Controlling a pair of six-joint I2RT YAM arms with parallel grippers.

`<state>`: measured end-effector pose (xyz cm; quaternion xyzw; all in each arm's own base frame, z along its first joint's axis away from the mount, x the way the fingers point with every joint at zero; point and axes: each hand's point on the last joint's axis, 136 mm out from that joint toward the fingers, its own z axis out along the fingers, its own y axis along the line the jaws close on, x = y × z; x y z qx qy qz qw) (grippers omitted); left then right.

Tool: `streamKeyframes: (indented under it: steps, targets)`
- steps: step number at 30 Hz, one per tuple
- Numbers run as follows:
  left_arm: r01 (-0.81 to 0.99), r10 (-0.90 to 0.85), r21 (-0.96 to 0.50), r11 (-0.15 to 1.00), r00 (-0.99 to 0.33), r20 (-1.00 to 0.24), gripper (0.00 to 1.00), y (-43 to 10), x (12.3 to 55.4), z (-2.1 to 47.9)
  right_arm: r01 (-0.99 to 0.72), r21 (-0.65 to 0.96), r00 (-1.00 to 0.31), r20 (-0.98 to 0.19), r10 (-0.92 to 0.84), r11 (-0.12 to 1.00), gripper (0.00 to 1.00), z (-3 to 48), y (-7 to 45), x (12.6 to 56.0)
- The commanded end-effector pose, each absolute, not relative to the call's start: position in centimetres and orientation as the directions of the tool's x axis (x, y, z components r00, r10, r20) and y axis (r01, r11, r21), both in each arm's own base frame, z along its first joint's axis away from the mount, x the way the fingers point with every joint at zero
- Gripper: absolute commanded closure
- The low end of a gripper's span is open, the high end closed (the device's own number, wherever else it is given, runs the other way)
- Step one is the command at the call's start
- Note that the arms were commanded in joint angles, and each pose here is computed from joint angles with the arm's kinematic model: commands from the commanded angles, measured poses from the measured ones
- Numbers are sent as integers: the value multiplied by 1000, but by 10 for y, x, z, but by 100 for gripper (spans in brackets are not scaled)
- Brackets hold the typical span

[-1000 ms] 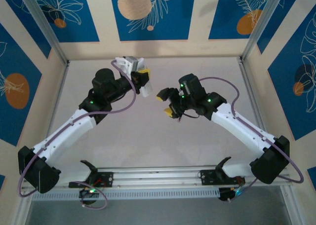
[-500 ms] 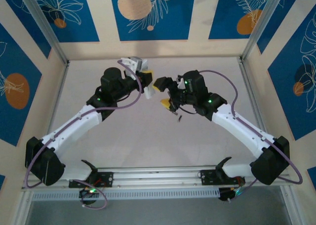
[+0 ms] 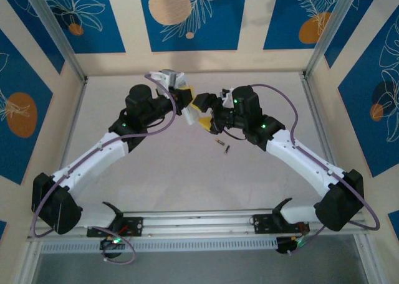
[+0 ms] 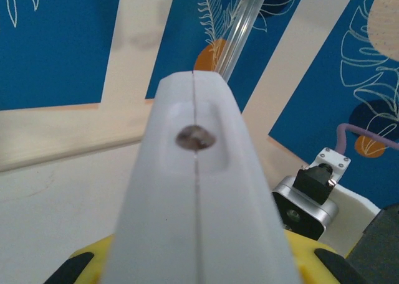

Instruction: Load the batteries into the remote control

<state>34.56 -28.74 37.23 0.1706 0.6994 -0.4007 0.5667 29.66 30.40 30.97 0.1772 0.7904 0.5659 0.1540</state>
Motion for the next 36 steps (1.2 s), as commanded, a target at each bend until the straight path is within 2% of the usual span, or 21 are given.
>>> streamKeyframes:
  steps: [1,9,17,23,29,31,36]
  targets:
    - [791,-316,-381,479,-249,-915,100,-295,320,428,91,953,-888,-53,457,287,16,311,304,299]
    - [802,-340,-378,463,-233,-911,100,-291,313,439,136,934,-885,-35,465,330,22,297,301,297]
    - [834,-362,-386,394,-245,-899,100,-296,304,449,132,934,-884,-41,466,332,22,296,300,297]
    - [889,-348,-328,321,-211,-913,100,-300,286,458,218,881,-872,-17,490,419,27,275,293,296]
    - [922,-316,-298,247,-214,-924,100,-308,274,460,202,891,-885,-12,465,408,16,277,301,297]
    - [924,-313,-297,241,-216,-925,100,-309,273,459,204,890,-888,-8,460,408,16,277,303,298]
    - [927,-323,-282,247,-196,-926,100,-305,269,466,262,858,-873,15,487,442,26,263,296,296]
